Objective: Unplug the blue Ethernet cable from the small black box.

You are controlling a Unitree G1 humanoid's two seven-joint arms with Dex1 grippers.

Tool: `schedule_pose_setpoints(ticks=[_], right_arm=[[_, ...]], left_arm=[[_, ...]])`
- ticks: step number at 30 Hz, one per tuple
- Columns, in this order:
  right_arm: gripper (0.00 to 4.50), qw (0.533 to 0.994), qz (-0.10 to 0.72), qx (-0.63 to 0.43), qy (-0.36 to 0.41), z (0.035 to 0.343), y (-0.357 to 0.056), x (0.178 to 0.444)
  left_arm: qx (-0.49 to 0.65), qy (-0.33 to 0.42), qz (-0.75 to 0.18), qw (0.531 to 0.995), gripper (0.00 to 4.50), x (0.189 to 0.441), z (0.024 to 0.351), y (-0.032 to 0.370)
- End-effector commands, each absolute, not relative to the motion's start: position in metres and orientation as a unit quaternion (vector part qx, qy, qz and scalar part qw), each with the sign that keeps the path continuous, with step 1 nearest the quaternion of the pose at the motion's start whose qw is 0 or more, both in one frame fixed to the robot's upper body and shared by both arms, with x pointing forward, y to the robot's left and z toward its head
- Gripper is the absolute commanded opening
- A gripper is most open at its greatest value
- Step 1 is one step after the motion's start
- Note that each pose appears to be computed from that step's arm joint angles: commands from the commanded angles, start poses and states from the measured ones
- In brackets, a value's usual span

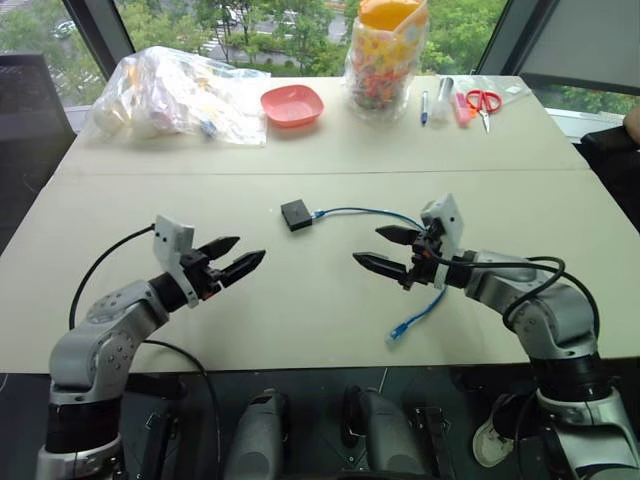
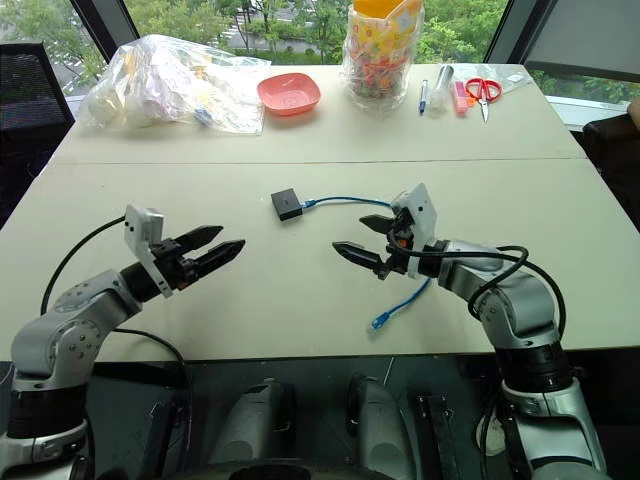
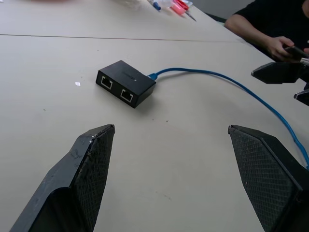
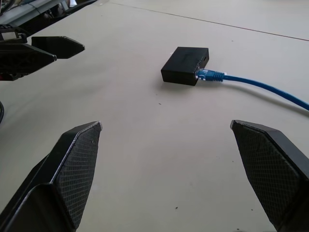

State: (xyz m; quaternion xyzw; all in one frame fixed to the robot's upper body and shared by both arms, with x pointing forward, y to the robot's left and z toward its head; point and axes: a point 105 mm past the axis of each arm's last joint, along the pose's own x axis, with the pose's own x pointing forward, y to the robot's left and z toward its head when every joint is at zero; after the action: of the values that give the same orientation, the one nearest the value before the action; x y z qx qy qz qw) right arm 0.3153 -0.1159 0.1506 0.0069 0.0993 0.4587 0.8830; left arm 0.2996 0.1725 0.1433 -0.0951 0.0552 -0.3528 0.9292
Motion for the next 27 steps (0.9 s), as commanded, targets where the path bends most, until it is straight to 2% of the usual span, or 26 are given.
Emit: schedule_pose_setpoints(ticks=[1,8,14,22,25,27], right_arm=[[4.5,0.881,0.468,-0.004,0.071,0.162,-0.111,0.315],[4.5,0.885,0.461,-0.005,0.066,0.163,-0.112,0.319],[4.5,0.889,0.453,-0.024,0.058,0.167,-0.111,0.333],[4.5,0.897,0.436,-0.054,0.043,0.164,-0.11,0.346],[4.5,0.909,0.407,-0.095,-0.002,0.176,-0.102,0.394],[4.5,0.903,0.412,-0.119,-0.007,0.177,-0.092,0.414]], left_arm=[[-0.085,0.03,-0.356,0.93,3.91,0.299,0.156,0.174],[-0.085,0.02,-0.346,0.934,3.91,0.309,0.162,0.177],[-0.051,0.012,-0.335,0.941,3.91,0.329,0.17,0.187],[-0.009,0.033,-0.36,0.932,3.91,0.334,0.171,0.196],[0.034,0.079,-0.43,0.899,3.91,0.329,0.173,0.2],[0.045,0.103,-0.46,0.881,3.91,0.323,0.176,0.203]])
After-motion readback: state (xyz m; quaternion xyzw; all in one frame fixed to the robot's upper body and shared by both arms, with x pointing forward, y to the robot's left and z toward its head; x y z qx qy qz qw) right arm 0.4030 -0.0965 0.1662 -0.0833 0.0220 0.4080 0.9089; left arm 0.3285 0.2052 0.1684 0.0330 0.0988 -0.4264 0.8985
